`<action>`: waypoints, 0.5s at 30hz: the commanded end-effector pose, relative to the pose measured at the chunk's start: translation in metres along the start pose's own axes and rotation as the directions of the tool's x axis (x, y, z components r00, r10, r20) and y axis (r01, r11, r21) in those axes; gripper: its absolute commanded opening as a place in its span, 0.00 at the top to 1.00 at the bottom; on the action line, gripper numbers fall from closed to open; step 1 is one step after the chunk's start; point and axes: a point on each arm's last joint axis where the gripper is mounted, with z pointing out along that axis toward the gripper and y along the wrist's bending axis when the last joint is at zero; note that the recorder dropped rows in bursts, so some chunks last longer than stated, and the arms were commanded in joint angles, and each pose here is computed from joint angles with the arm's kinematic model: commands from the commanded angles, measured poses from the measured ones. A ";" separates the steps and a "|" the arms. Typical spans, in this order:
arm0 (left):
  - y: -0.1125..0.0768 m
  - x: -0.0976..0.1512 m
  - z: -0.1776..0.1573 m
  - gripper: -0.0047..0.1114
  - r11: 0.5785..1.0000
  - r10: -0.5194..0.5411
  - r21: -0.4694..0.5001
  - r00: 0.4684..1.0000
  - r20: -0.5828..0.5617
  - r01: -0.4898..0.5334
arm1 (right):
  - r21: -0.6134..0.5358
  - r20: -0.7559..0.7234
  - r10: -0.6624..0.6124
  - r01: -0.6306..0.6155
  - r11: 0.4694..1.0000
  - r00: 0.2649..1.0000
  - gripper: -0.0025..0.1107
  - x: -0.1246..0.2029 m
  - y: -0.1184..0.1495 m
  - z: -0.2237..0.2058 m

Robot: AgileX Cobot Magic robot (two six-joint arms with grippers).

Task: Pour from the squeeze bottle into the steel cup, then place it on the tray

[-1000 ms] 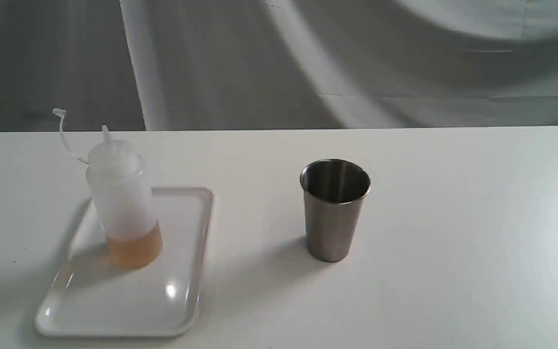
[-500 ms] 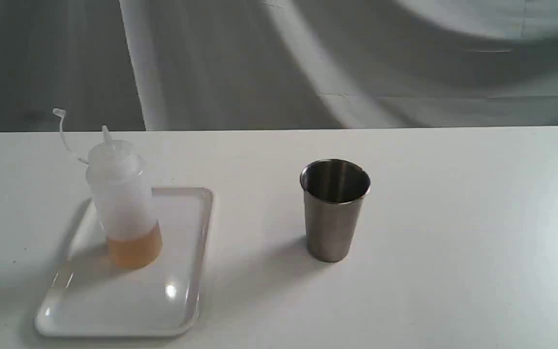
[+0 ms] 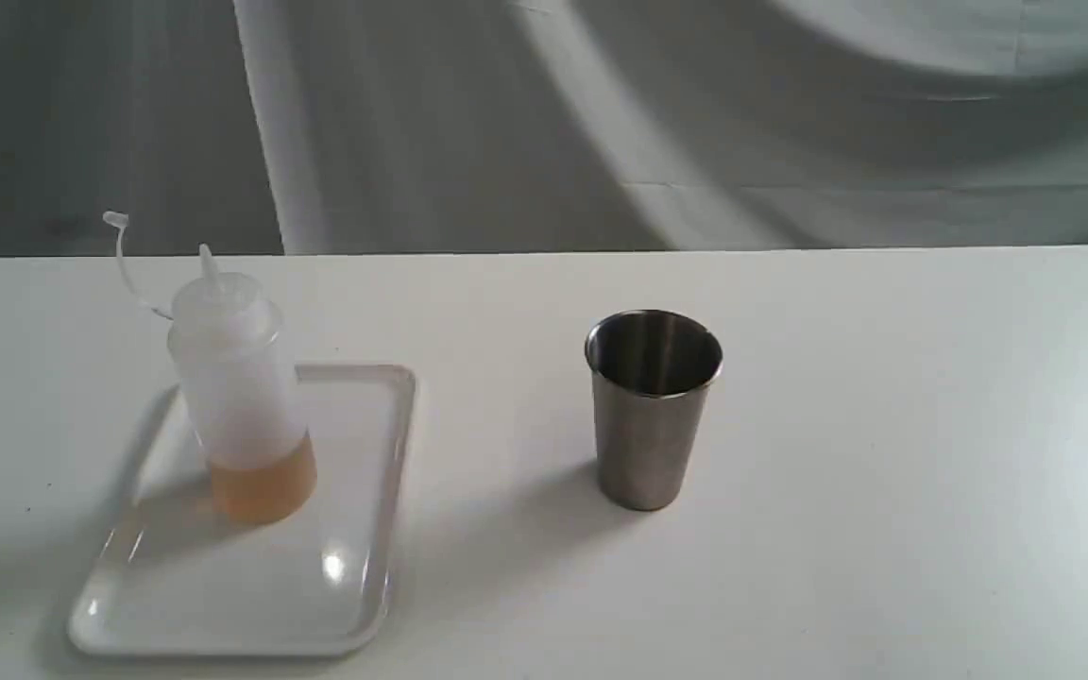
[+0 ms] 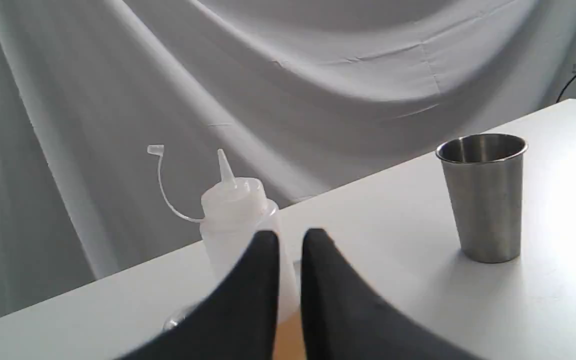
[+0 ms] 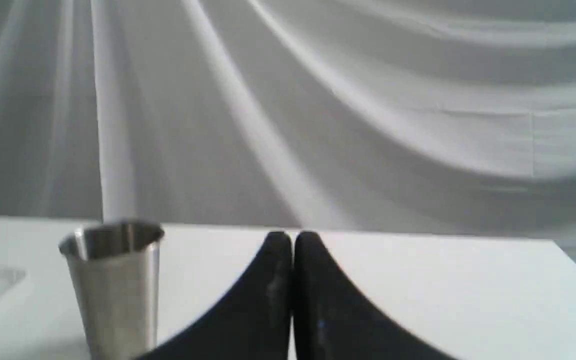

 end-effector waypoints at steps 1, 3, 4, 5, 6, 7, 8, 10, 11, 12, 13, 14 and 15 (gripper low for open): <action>0.000 0.001 0.000 0.89 1.000 -0.005 0.000 1.000 -0.002 0.005 | 0.003 -0.163 -0.060 0.061 0.998 0.985 0.98 0.016 -0.001 -0.002; 0.000 0.001 0.000 0.89 1.000 -0.005 0.000 1.000 -0.002 0.005 | -0.005 -0.242 -0.083 0.084 0.996 0.967 0.98 0.023 -0.001 -0.003; 0.000 0.001 0.000 0.89 1.000 -0.005 0.000 1.000 -0.002 0.005 | -0.008 -0.264 -0.089 0.091 0.996 0.960 0.98 0.025 -0.001 -0.004; 0.000 0.001 0.000 0.89 1.000 -0.005 0.000 1.000 -0.002 0.005 | -0.011 -0.282 -0.098 0.099 0.995 0.954 0.98 0.027 -0.001 -0.004; 0.000 0.001 0.000 0.89 1.000 -0.005 0.000 1.000 -0.002 0.005 | -0.012 -0.282 -0.100 0.101 0.995 0.954 0.98 0.027 -0.001 -0.004; 0.000 0.001 0.000 0.89 1.000 -0.005 0.000 1.000 -0.002 0.005 | -0.012 -0.282 -0.100 0.101 0.995 0.954 0.98 0.027 -0.001 -0.004; 0.000 0.001 0.000 0.89 1.000 -0.005 0.000 1.000 -0.002 0.005 | -0.013 -0.295 -0.100 0.101 0.995 0.950 0.98 0.028 -0.001 -0.004; 0.000 0.001 0.000 0.89 1.000 -0.005 0.000 1.000 -0.002 0.005 | -0.015 -0.332 -0.099 0.100 0.995 0.938 0.98 0.031 -0.001 -0.006; 0.000 0.001 0.000 0.89 1.000 -0.005 0.000 1.000 -0.002 0.005 | -0.015 -0.332 -0.099 0.100 0.995 0.938 0.98 0.031 -0.001 -0.006; 0.000 0.001 0.000 0.89 1.000 -0.005 0.000 1.000 -0.002 0.005 | -0.015 -0.332 -0.099 0.100 0.995 0.938 0.98 0.031 -0.001 -0.006; 0.000 0.001 0.000 0.89 1.000 -0.005 0.000 1.000 -0.002 0.005 | -0.015 -0.332 -0.099 0.100 0.995 0.938 0.98 0.031 -0.001 -0.006; 0.000 0.001 0.000 0.89 1.000 -0.005 0.000 1.000 -0.002 0.005 | -0.015 -0.332 -0.099 0.100 0.995 0.938 0.98 0.031 -0.001 -0.006; 0.000 0.001 0.000 0.89 1.000 -0.005 0.000 1.000 -0.002 0.005 | -0.015 -0.330 -0.099 0.100 0.995 0.939 0.98 0.031 -0.001 -0.005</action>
